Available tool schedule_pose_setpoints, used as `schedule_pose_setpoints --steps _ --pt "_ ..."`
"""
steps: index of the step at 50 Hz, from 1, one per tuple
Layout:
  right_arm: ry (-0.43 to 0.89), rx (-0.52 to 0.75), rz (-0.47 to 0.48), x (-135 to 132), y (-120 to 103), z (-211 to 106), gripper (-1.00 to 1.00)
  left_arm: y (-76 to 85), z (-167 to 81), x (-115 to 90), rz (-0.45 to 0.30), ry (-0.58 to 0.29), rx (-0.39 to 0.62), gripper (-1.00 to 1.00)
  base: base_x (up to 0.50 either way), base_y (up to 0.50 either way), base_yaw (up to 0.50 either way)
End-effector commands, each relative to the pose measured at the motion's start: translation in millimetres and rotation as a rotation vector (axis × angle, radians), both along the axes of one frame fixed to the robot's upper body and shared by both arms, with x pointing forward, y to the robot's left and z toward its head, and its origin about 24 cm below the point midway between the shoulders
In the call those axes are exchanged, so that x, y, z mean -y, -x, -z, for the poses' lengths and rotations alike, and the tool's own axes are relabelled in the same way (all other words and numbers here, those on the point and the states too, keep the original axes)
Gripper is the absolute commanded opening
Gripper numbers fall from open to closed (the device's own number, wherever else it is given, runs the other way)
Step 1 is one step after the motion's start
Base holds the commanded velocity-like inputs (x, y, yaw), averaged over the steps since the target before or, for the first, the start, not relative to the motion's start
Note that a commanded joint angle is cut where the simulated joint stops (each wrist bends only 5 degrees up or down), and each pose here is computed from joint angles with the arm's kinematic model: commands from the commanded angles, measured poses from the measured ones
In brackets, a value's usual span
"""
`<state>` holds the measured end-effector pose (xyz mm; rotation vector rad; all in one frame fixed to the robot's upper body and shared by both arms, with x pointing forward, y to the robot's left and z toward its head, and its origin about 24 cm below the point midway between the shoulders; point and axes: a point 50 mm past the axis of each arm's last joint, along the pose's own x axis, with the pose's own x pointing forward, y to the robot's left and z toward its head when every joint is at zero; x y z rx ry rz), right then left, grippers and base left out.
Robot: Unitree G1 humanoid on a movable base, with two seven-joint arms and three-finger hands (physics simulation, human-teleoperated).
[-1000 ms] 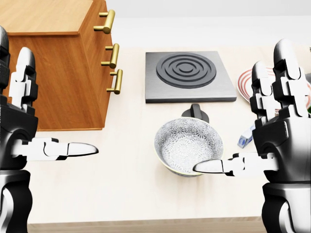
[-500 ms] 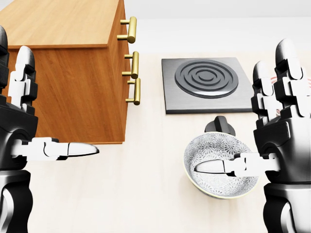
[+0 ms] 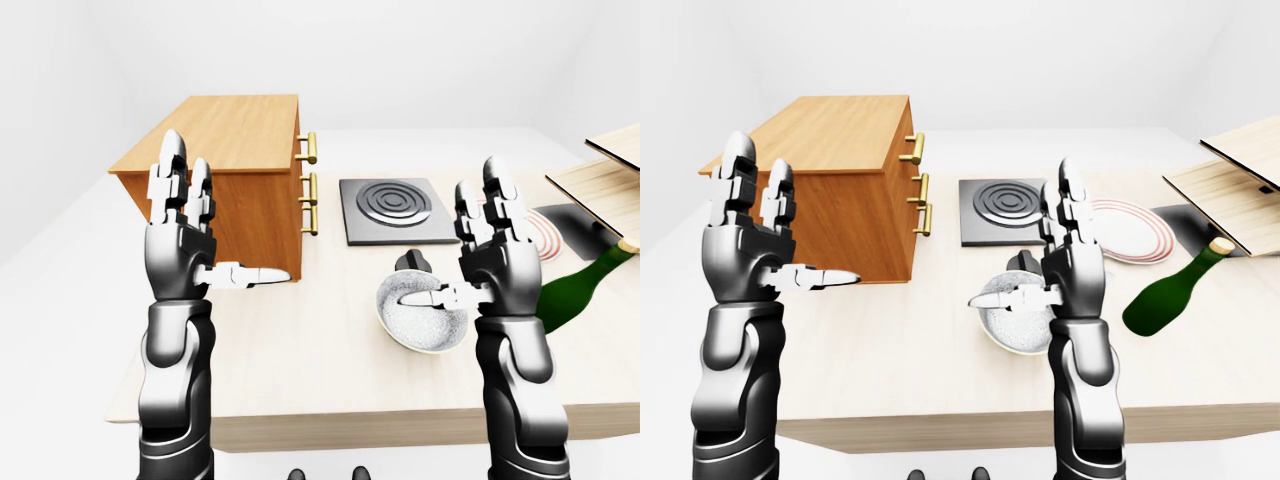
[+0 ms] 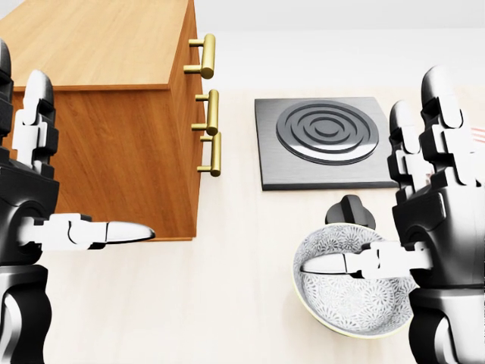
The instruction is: Put the bowl on the top of the cabinet.
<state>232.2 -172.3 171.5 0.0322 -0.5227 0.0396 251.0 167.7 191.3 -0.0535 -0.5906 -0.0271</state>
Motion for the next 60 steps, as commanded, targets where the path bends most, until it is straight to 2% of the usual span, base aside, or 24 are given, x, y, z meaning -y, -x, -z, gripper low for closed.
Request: schedule_pose_setpoints --steps 1,3,13,18,21,29,38,53,57,60 --pt "0.056 -0.032 0.007 -1.6 -0.6 6.3 1.00 0.4 -1.1 -1.1 -0.002 -0.002 0.005 1.00 0.00 0.00 0.00" --pt "0.088 -0.048 0.014 -1.5 -0.4 9.5 1.00 0.6 -1.0 -1.2 -0.003 -0.002 0.005 1.00 0.00 0.00 0.00" --pt "0.477 -0.188 0.107 6.4 10.2 32.0 1.00 2.2 -1.6 0.4 -0.003 -0.002 0.010 1.00 0.00 0.00 0.00" --pt "0.588 -0.261 0.115 11.9 19.0 41.0 1.00 2.1 -2.6 0.4 -0.005 -0.003 0.014 1.00 0.00 0.00 0.00" --pt "0.712 -0.339 0.097 12.6 28.4 55.7 1.00 3.1 -3.7 0.6 -0.005 -0.002 0.020 1.00 0.00 0.00 0.00" --pt "0.877 -0.357 0.083 11.9 37.7 68.1 1.00 4.2 -4.3 0.6 -0.006 -0.001 0.024 1.00 0.00 0.00 0.00" --pt "0.968 -0.469 0.116 19.9 37.7 85.9 1.00 4.7 -3.6 0.9 -0.006 0.002 0.022 1.00 0.00 0.00 0.00" --pt "1.122 -0.539 0.169 20.8 29.0 107.0 1.00 3.8 -5.0 0.3 -0.005 0.005 0.026 1.00 0.00 0.00 0.00" --pt "1.187 -0.455 0.117 -6.8 12.2 98.0 1.00 4.4 -5.9 0.7 -0.005 0.007 0.031 1.00 0.00 0.00 0.00" --pt "1.208 -0.443 0.110 -10.8 8.6 97.6 1.00 4.8 -5.3 1.0 -0.005 0.008 0.029 1.00 0.00 0.00 0.00"
